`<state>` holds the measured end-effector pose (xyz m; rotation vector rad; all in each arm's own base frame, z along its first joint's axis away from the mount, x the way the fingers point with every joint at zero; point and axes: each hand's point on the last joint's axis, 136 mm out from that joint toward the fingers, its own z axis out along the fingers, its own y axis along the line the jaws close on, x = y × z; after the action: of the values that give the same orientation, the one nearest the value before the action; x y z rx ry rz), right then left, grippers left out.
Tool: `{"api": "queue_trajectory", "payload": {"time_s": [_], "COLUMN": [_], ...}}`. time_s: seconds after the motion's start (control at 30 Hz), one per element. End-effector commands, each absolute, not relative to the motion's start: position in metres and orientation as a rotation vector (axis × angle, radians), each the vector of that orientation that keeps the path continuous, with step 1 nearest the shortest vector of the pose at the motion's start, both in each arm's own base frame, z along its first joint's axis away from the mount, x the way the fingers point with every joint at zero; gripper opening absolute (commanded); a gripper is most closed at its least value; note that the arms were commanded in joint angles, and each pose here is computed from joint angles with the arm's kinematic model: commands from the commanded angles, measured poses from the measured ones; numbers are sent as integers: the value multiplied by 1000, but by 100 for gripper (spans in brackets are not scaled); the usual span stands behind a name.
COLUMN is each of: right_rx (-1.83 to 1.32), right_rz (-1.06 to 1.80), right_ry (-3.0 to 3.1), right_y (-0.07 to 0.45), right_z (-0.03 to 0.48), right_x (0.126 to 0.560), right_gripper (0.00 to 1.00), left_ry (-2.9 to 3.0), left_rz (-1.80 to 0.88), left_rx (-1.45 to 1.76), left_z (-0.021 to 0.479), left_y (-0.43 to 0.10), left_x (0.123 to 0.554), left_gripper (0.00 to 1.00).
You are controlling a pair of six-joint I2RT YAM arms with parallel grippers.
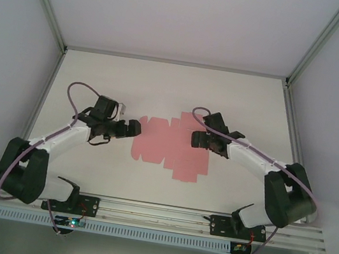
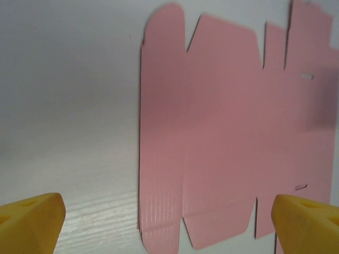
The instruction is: Assemble paper box
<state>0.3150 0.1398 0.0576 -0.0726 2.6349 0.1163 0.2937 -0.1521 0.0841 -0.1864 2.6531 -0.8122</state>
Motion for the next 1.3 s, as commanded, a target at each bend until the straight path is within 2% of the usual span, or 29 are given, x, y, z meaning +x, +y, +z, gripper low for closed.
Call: {"api": "queue_trajectory", "payload": {"time_s": [0.0, 0.33, 0.47, 0.63, 0.87, 1.07, 1.27], "right_rx": [-41, -4, -7, -17, -17, 2, 41], "right_rz": [135, 135, 142, 163, 213, 229, 267], "right_ry": [2682, 2762, 2774, 2789, 2799, 2736, 2604], "right_y": [146, 154, 155, 158, 162, 159, 150], "right_z": [52, 15, 8, -1, -6, 19, 61], "right_x": [312, 305, 303, 301, 296, 300, 323], "right_gripper": [86, 67, 66, 65, 60, 61, 65], "left_ry": [2719, 2798, 2834, 2833, 2915, 2926, 2934], "left_rz": [-845, -862, -819, -930, -832, -798, -797], "left_rx": [-168, -138, -144, -133, -118, -125, -120], "left_z": [83, 71, 59, 54, 34, 28, 25], "left_y": [-163, -177, -175, -190, -188, -187, -187], "left_x": [290, 292, 295, 298, 291, 290, 287], "left_gripper": [100, 99, 96, 91, 88, 87, 85]}}
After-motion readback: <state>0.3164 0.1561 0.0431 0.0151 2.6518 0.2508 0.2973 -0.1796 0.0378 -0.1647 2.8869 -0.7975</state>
